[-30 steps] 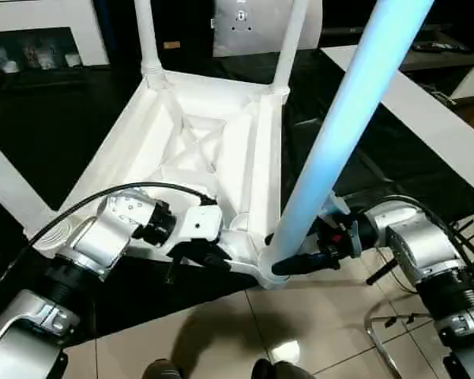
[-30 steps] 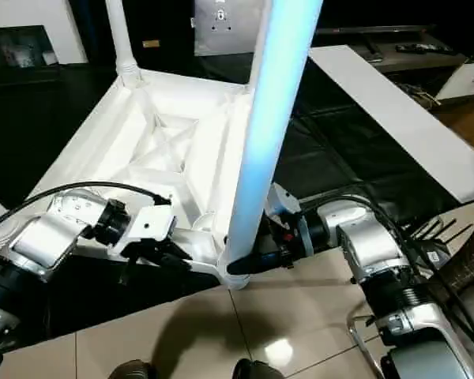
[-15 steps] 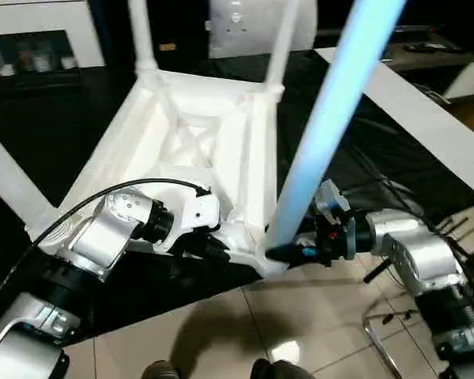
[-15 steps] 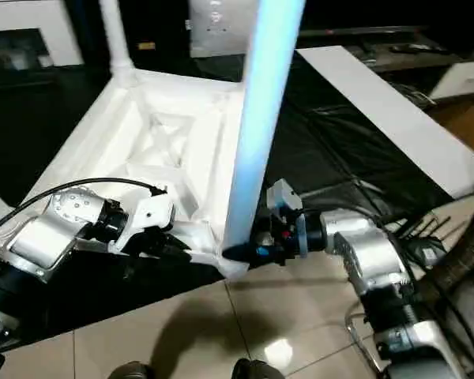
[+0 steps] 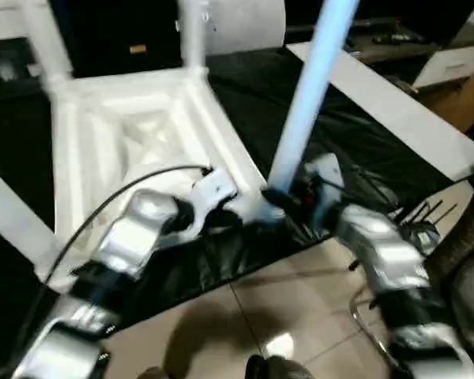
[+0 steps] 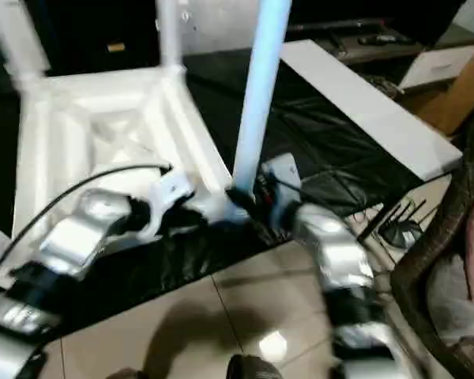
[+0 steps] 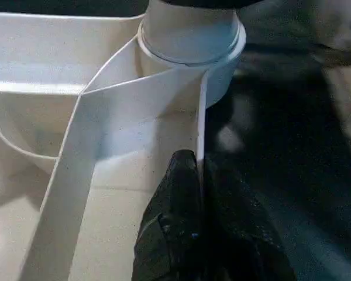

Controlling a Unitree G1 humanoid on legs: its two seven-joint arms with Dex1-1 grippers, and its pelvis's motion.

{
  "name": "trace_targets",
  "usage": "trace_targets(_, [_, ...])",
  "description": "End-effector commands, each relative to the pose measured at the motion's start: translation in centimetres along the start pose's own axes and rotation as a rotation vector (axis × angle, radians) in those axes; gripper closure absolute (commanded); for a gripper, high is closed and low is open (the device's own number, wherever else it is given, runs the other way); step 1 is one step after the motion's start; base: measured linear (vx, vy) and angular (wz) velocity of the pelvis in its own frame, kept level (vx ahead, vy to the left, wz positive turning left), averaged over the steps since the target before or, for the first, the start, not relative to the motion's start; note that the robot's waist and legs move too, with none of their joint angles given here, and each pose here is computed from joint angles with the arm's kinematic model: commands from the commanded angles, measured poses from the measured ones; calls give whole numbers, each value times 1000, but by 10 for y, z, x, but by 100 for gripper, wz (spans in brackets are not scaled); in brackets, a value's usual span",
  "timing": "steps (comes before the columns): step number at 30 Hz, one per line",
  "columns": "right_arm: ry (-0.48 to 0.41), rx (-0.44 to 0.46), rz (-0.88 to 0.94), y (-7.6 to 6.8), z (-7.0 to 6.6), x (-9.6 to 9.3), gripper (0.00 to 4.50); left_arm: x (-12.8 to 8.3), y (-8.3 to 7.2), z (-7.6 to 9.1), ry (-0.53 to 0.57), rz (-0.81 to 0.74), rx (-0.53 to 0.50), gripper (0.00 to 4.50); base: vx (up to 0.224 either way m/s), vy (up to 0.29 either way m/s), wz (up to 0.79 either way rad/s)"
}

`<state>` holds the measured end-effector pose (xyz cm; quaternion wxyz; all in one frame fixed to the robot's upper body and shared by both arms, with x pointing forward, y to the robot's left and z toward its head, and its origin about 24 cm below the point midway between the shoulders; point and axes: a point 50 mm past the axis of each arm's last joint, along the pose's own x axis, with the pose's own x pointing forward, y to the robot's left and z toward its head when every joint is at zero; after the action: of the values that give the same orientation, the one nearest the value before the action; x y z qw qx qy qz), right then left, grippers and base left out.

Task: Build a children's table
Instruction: Rotate leg to tighten

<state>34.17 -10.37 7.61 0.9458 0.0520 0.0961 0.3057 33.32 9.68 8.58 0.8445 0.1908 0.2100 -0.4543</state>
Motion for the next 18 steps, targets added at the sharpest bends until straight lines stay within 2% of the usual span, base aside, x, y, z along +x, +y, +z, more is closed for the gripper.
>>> trace_targets(1, [45,74,72,35,-13,22,249,11,-7,28,-98,30,33,450,0,0,0])
trace_targets(2, [29,80,71,39,-11,25,249,12,-6,30,-102,43,35,450,0,0,0])
trace_targets(3, [7,78,57,42,-7,29,195,13,-6,32,-109,53,36,450,0,0,0])
trace_targets(8, [-31,64,-2,43,-2,33,152,14,-6,36,-126,52,54,450,0,0,0])
trace_targets(9, [-34,59,-8,40,-1,32,152,13,-6,35,-125,47,59,450,0,0,0])
trace_targets(13, [-59,-4,-4,20,-1,17,107,7,-6,23,-111,11,85,450,0,0,0])
trace_targets(15, [-67,-37,26,15,-1,9,100,5,-6,21,-116,-1,100,450,0,0,0])
trace_targets(18, [-78,-93,93,8,-2,-2,63,3,-5,16,-113,-22,105,450,0,0,0])
